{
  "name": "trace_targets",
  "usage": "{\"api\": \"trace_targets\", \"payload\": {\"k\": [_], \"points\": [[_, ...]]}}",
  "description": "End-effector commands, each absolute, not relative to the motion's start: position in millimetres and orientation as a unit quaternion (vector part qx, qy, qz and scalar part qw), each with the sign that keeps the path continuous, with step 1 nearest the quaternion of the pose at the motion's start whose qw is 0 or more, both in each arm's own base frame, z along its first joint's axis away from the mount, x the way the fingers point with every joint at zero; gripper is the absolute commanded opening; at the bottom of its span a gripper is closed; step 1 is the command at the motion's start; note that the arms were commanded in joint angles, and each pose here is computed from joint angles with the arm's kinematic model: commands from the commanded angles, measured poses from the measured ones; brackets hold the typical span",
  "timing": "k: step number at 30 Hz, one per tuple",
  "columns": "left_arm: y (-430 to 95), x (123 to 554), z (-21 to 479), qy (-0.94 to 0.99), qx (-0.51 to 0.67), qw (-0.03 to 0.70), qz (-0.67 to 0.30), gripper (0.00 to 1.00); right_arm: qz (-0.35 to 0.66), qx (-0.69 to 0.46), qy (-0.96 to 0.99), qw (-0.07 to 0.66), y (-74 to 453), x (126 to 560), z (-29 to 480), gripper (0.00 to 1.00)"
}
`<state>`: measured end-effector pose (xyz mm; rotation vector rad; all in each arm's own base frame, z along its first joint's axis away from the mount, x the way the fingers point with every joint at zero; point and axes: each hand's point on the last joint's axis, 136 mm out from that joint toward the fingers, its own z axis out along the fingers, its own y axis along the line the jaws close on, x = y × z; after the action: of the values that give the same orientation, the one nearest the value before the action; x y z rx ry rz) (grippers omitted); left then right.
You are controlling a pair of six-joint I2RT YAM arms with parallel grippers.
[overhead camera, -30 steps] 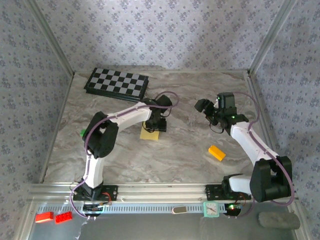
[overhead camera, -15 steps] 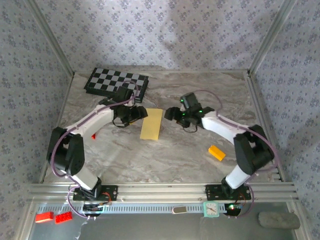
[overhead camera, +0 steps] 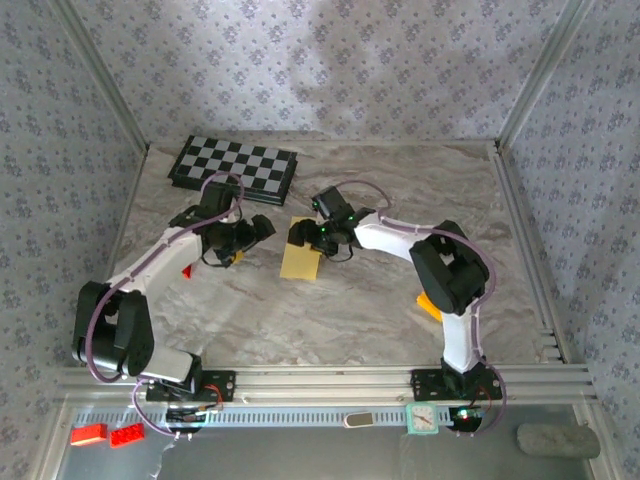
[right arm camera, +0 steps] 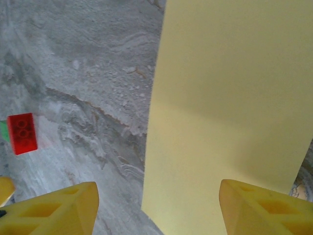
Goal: Fold a paper plane with a square sheet of paper (pick it up from the middle)
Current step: Move the paper to the center of the table, then third fold the triangle at the center of the table.
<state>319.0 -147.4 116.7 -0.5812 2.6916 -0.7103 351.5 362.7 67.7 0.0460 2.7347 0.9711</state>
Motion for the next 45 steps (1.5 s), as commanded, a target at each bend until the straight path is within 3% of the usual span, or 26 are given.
{"api": "trace_targets", "payload": {"k": [1, 11, 21, 27, 33, 38, 45], "points": [[-150, 316, 117, 0.934, -0.203, 0.142, -0.259, 1.00, 0.311, 0.005, 0.946, 0.090, 363, 342, 50, 0.67], [-175, 306, 101, 0.927, -0.185, 0.082, -0.316, 1.00, 0.250, -0.038, 0.967, 0.032, 322, 304, 14, 0.67], [-209, 257, 73, 0.922, -0.160, 0.012, -0.353, 0.93, 0.274, -0.070, 0.959, 0.029, 309, 284, 15, 0.67], [-223, 250, 63, 0.922, -0.149, 0.004, -0.357, 0.77, 0.283, -0.061, 0.957, 0.027, 311, 287, 15, 0.66], [-233, 245, 53, 0.924, -0.137, -0.018, -0.358, 0.53, 0.281, -0.057, 0.958, 0.023, 310, 286, 13, 0.64], [-241, 241, 48, 0.925, -0.119, -0.035, -0.359, 0.45, 0.282, -0.056, 0.958, 0.023, 310, 287, 12, 0.63], [-247, 241, 40, 0.924, -0.116, -0.049, -0.360, 0.41, 0.287, -0.052, 0.956, 0.015, 308, 285, 12, 0.62]]}}
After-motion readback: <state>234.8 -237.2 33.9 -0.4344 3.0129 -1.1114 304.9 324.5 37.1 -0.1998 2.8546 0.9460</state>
